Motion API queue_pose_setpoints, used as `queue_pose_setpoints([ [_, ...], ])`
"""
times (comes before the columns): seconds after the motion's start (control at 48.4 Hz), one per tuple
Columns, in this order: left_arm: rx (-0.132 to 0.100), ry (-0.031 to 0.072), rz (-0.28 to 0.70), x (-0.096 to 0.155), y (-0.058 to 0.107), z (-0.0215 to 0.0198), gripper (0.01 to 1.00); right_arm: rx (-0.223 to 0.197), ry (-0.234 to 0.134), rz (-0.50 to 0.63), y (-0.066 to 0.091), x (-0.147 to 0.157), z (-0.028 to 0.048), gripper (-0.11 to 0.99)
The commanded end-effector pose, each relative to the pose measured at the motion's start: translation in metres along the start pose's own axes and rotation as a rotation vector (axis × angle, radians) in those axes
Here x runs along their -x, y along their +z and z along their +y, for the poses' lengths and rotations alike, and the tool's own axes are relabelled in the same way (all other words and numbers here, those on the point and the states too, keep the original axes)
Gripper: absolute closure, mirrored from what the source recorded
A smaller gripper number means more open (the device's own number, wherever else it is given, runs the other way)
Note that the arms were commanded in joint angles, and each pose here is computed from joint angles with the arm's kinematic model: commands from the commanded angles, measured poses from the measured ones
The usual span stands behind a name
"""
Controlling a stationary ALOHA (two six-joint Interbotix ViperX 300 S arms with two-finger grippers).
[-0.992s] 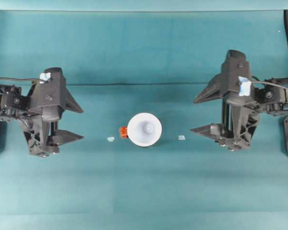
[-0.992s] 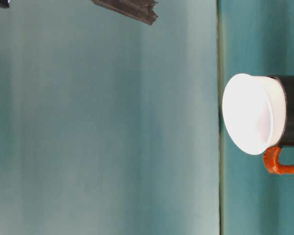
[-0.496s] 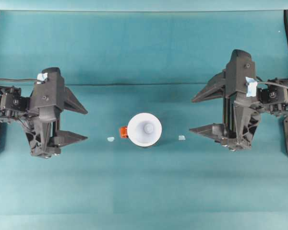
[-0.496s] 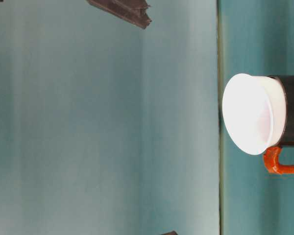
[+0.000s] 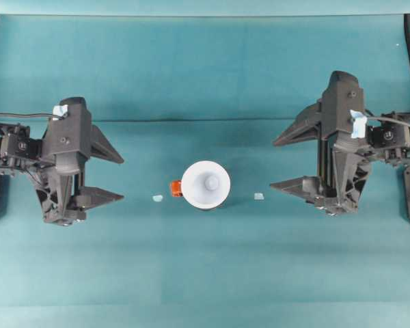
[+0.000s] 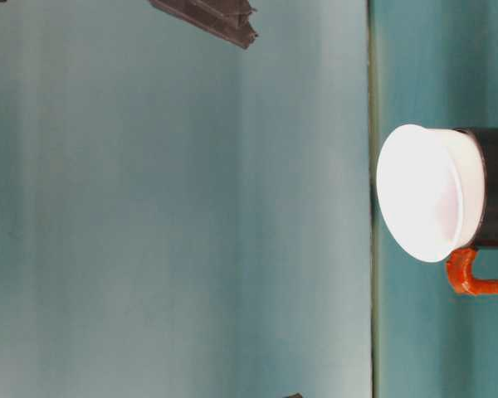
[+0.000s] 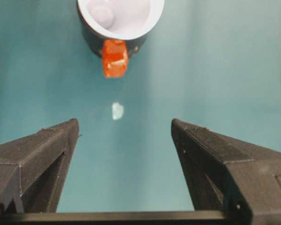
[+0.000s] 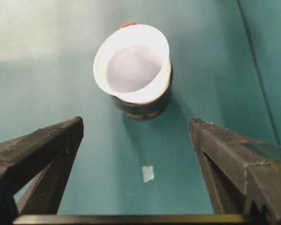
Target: Put the paper cup into the moved red handle cup holder.
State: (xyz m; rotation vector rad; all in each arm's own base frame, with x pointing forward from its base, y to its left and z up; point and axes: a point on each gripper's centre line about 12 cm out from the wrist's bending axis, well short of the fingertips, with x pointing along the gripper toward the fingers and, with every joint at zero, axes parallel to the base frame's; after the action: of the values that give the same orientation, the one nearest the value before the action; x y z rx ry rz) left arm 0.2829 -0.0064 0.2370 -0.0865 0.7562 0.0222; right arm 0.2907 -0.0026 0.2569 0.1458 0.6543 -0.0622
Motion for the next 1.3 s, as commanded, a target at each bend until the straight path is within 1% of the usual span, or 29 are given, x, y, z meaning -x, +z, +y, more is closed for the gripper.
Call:
queue_pose_setpoints([
  [0.0, 0.002, -0.002, -0.021, 0.0020, 0.0051, -0.0005, 0.123, 0.003, 0.007, -0.027, 0.0064, 0.0038, 0.0019, 0.11],
  [0.227, 0.000, -0.002, -0.020, 0.0018, 0.0045, -0.0004, 0.123, 0.003, 0.006, -0.025, 0.0058, 0.0036, 0.0018, 0.11],
  [0.31, 0.001, -0.003, -0.023, 0.0020, 0.0052, -0.0009, 0.123, 0.002, 0.007, -0.027, 0.0064, 0.0038, 0.0019, 0.11],
  [0.351, 0.002, -0.002, -0.023, 0.0020, 0.0053, -0.0005, 0.123, 0.003, 0.007, -0.027, 0.0064, 0.0038, 0.0019, 0.10],
  [0.372, 0.002, -0.004, -0.026, 0.0020, 0.0056, -0.0010, 0.123, 0.002, 0.007, -0.025, 0.0058, 0.0036, 0.0018, 0.11],
  [0.393, 0.002, -0.002, -0.024, 0.0020, 0.0054, -0.0005, 0.122, 0.003, 0.006, -0.025, 0.0058, 0.0036, 0.0018, 0.10],
  [0.538, 0.001, -0.004, -0.026, 0.0020, 0.0056, -0.0010, 0.122, 0.000, 0.007, -0.025, 0.0058, 0.0036, 0.0018, 0.11],
  [0.558, 0.002, -0.002, -0.024, 0.0020, 0.0054, -0.0005, 0.122, 0.000, 0.007, -0.025, 0.0058, 0.0036, 0.0018, 0.10],
  [0.703, 0.001, -0.003, -0.024, 0.0018, 0.0050, -0.0009, 0.122, -0.001, 0.005, -0.026, 0.0058, 0.0036, 0.0013, 0.10],
  [0.724, 0.002, -0.002, -0.021, 0.0014, 0.0046, -0.0004, 0.122, 0.000, 0.007, -0.025, 0.0058, 0.0036, 0.0018, 0.11],
  [0.806, 0.001, -0.003, -0.023, 0.0014, 0.0048, -0.0009, 0.123, 0.000, 0.006, -0.024, 0.0051, 0.0034, 0.0017, 0.11],
  [0.93, 0.003, -0.002, -0.023, 0.0014, 0.0048, -0.0005, 0.123, 0.000, 0.006, -0.022, 0.0045, 0.0033, 0.0016, 0.11],
  [1.054, 0.002, -0.003, -0.023, 0.0011, 0.0052, -0.0009, 0.123, 0.000, 0.006, -0.021, 0.0039, 0.0031, 0.0015, 0.10],
  [1.075, 0.003, -0.002, -0.021, 0.0009, 0.0046, -0.0004, 0.123, 0.000, 0.006, -0.021, 0.0039, 0.0031, 0.0015, 0.11],
  [1.116, 0.002, -0.003, -0.024, 0.0016, 0.0054, -0.0010, 0.122, 0.000, 0.006, -0.019, 0.0033, 0.0029, 0.0014, 0.10],
  [1.137, 0.003, -0.002, -0.023, 0.0014, 0.0048, -0.0005, 0.122, 0.000, 0.006, -0.019, 0.0033, 0.0029, 0.0014, 0.11],
  [1.199, 0.004, -0.003, -0.023, 0.0014, 0.0048, -0.0009, 0.122, -0.001, 0.004, -0.016, 0.0022, 0.0026, 0.0008, 0.11],
  [1.282, 0.008, -0.002, -0.021, 0.0014, 0.0046, -0.0004, 0.122, 0.000, 0.005, -0.013, 0.0009, 0.0023, 0.0010, 0.11],
])
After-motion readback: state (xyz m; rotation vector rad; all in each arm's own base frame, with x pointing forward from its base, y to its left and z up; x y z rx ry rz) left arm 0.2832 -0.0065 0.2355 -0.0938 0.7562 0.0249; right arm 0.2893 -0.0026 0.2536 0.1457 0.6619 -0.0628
